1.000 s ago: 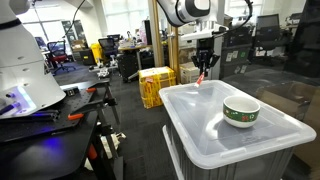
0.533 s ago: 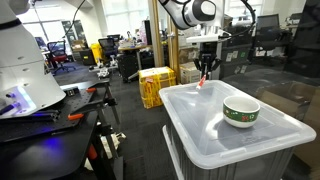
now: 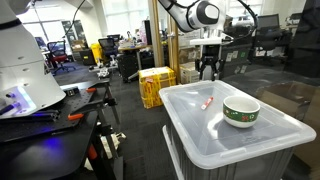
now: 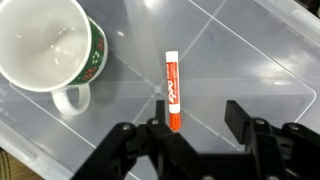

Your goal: Remove the red marker from the cup

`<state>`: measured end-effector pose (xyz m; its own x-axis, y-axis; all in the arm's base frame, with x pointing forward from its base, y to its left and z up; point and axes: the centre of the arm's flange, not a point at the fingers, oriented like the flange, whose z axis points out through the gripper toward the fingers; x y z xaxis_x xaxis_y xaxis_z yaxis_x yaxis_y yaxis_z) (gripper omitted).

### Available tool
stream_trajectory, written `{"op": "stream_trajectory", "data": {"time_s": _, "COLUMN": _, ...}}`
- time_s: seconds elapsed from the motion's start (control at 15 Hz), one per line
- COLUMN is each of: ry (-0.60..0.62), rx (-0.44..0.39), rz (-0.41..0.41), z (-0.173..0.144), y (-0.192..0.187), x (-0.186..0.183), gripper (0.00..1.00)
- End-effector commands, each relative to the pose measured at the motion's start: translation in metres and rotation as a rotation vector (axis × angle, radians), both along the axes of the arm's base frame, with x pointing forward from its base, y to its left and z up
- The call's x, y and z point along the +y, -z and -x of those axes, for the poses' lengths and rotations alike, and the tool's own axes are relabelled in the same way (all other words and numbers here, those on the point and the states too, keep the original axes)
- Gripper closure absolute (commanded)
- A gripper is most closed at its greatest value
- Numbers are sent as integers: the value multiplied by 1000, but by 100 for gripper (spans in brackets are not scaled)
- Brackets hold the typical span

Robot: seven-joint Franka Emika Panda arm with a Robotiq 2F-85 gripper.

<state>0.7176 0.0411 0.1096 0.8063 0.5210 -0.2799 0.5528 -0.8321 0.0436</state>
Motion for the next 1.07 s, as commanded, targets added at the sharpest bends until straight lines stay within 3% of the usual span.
{"op": "stream_trajectory", "data": {"time_s": 0.0, "ry": 44, "rx": -17, "rz": 3, "z": -6, "y": -16, "x": -1, "gripper": 5}}
{"op": "stream_trajectory", "data": {"time_s": 0.07, "ry": 78, "rx": -43, "rz": 15, "z": -4, "y": -20, "x": 0, "gripper": 0}}
{"op": "stream_trajectory", "data": {"time_s": 0.53, "ry": 271, "rx": -187, "rz": 24, "z": 16, "y": -59, "x": -5, "gripper": 0}}
{"op": "stream_trajectory", "data": {"time_s": 1.0, "ry": 377, "rx": -345, "rz": -5, "z": 40, "y": -90, "x": -21, "gripper": 0}}
